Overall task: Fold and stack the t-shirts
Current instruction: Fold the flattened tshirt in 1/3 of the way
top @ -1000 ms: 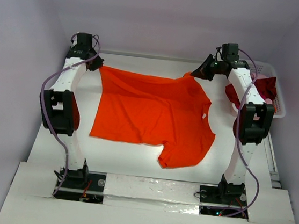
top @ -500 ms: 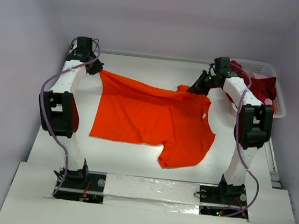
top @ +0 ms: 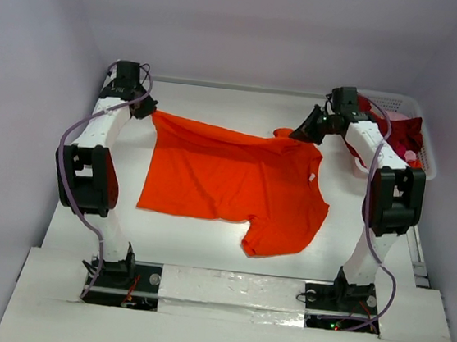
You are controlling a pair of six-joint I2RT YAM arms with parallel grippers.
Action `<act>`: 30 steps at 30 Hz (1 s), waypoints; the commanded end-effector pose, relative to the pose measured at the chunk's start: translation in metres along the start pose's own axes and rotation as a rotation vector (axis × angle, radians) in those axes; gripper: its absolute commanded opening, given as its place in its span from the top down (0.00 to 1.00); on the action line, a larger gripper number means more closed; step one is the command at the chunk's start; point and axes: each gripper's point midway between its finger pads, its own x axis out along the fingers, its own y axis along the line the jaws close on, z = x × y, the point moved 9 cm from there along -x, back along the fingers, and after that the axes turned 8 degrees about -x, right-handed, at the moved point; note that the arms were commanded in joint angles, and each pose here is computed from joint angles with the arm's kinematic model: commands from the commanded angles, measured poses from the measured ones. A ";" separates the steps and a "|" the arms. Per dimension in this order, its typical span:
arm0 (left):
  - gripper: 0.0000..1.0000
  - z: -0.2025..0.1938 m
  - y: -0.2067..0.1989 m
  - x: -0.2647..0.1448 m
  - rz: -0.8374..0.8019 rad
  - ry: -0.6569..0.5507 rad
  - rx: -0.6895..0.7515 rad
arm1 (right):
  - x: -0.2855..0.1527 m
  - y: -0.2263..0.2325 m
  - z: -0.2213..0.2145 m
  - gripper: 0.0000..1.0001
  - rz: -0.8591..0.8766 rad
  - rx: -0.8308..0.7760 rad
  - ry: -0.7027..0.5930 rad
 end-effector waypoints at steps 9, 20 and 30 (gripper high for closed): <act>1.00 -0.001 0.008 -0.015 -0.014 -0.041 -0.010 | -0.004 -0.009 -0.009 1.00 -0.076 0.002 -0.062; 1.00 -0.006 0.019 -0.010 0.039 -0.045 -0.013 | 0.002 -0.019 -0.023 1.00 -0.092 0.068 -0.026; 1.00 -0.015 0.028 -0.005 0.074 -0.011 -0.014 | 0.005 -0.026 -0.036 1.00 -0.103 0.120 0.022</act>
